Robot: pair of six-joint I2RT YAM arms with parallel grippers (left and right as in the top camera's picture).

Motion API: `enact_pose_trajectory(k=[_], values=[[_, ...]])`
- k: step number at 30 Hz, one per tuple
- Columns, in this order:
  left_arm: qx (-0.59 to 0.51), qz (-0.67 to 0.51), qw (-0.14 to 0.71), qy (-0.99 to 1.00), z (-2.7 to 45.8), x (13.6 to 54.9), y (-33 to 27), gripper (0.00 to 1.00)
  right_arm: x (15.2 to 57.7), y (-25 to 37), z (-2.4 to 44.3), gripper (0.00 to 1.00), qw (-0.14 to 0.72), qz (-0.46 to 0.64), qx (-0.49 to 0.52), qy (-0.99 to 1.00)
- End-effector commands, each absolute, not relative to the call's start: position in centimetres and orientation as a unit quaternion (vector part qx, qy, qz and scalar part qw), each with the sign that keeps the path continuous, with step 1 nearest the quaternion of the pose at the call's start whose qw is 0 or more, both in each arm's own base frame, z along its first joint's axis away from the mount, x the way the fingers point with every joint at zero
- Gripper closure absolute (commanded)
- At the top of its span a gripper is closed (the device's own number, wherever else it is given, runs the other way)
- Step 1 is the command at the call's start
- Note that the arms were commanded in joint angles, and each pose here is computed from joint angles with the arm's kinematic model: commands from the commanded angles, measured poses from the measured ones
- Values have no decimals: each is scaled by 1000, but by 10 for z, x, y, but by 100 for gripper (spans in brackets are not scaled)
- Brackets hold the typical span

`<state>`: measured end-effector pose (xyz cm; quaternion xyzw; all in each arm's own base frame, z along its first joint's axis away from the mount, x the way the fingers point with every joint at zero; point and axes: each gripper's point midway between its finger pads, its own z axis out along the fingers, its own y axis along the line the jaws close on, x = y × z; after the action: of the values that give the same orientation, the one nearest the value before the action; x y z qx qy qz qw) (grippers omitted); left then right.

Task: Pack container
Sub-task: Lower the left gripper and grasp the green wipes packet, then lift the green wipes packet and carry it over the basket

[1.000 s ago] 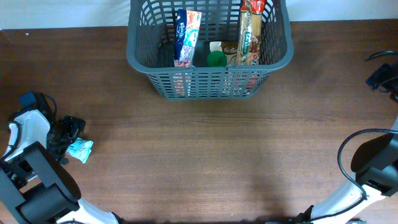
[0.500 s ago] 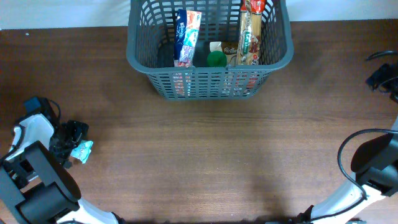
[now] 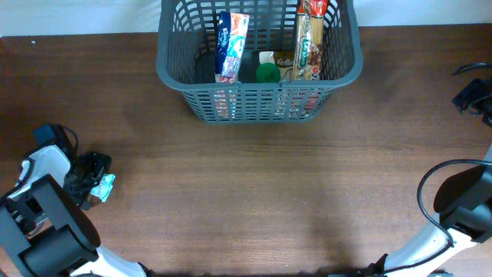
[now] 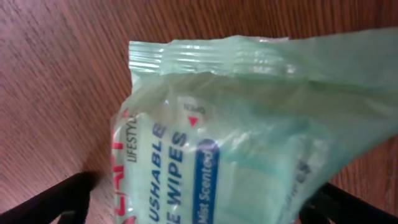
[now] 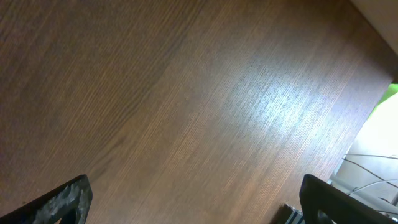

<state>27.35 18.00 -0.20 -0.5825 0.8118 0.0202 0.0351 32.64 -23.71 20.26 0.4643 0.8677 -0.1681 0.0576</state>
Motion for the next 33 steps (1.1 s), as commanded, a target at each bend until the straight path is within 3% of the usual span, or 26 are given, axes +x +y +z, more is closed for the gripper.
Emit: enact_pose_trajectory(k=[1,5,7,8,12,17,26,33], values=[[-587,19,32,809,-4,268,179,27,325,-239,200,1,55,-169,473,863],[-587,19,31,809,-4,268,179,64,325,-239,200,1,55,-169,473,863],[-587,17,31,809,-4,268,178,92,325,-239,200,1,55,-169,473,863],[-587,13,31,809,-4,269,177,98,325,-239,200,1,55,-169,473,863],[-586,-12,44,809,6,282,176,98,325,-239,200,1,55,-169,473,863],[-529,-11,112,841,62,320,194,98,325,-239,200,1,55,-169,473,863],[-425,40,322,845,282,385,197,98,325,-239,200,1,55,-169,473,863],[-254,-33,524,813,453,429,85,98,325,-239,200,1,55,-169,473,863]])
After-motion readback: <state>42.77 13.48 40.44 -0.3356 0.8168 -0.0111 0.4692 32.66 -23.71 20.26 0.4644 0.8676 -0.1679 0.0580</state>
